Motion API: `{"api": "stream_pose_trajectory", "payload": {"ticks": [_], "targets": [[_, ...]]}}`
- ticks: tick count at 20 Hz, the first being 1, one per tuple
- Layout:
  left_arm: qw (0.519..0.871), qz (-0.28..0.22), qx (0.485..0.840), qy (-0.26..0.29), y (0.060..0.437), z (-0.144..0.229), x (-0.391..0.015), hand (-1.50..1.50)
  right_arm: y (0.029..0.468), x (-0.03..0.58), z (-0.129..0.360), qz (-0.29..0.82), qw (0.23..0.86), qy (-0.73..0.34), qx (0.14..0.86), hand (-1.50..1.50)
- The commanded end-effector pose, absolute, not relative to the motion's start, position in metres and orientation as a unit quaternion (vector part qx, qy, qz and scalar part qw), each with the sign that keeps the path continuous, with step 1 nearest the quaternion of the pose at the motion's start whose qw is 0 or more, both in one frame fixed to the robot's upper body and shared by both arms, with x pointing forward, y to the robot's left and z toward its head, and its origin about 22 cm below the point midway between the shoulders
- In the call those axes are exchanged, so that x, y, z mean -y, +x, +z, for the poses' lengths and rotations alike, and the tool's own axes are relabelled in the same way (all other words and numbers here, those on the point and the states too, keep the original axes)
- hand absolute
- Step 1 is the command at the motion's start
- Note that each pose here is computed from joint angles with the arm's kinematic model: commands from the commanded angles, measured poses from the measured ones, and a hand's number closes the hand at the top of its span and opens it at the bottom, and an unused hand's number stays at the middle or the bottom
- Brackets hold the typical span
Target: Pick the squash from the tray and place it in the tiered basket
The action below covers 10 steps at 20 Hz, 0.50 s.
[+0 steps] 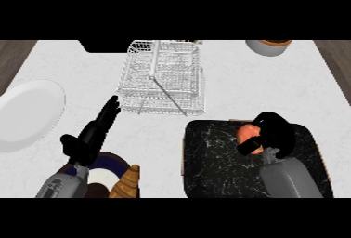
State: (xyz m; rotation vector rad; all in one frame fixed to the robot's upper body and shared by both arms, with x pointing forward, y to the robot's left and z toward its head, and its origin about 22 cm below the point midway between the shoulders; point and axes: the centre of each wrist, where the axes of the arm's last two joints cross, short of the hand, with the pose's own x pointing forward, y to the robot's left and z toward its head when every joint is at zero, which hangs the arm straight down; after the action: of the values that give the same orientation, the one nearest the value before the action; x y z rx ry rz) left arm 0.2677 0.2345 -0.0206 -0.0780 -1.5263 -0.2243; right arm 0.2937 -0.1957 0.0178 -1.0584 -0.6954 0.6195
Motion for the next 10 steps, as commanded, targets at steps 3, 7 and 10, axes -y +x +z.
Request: {"api": "stream_pose_trajectory", "payload": {"ticks": [3,7,10], "targets": [[0.717,-0.098,0.689,-0.038,0.269,-0.021,-0.241,0.00,0.294,0.263,0.029,0.469,0.661,-0.428,0.398,1.50],[0.711,-0.108,0.694,-0.036,0.260,-0.019,-0.238,0.00,0.298,0.318,0.063,0.459,0.624,-0.444,0.449,1.50],[0.711,-0.101,0.695,-0.033,0.263,-0.023,-0.233,0.00,0.303,0.304,0.064,0.384,0.632,-0.410,0.533,1.50]]}}
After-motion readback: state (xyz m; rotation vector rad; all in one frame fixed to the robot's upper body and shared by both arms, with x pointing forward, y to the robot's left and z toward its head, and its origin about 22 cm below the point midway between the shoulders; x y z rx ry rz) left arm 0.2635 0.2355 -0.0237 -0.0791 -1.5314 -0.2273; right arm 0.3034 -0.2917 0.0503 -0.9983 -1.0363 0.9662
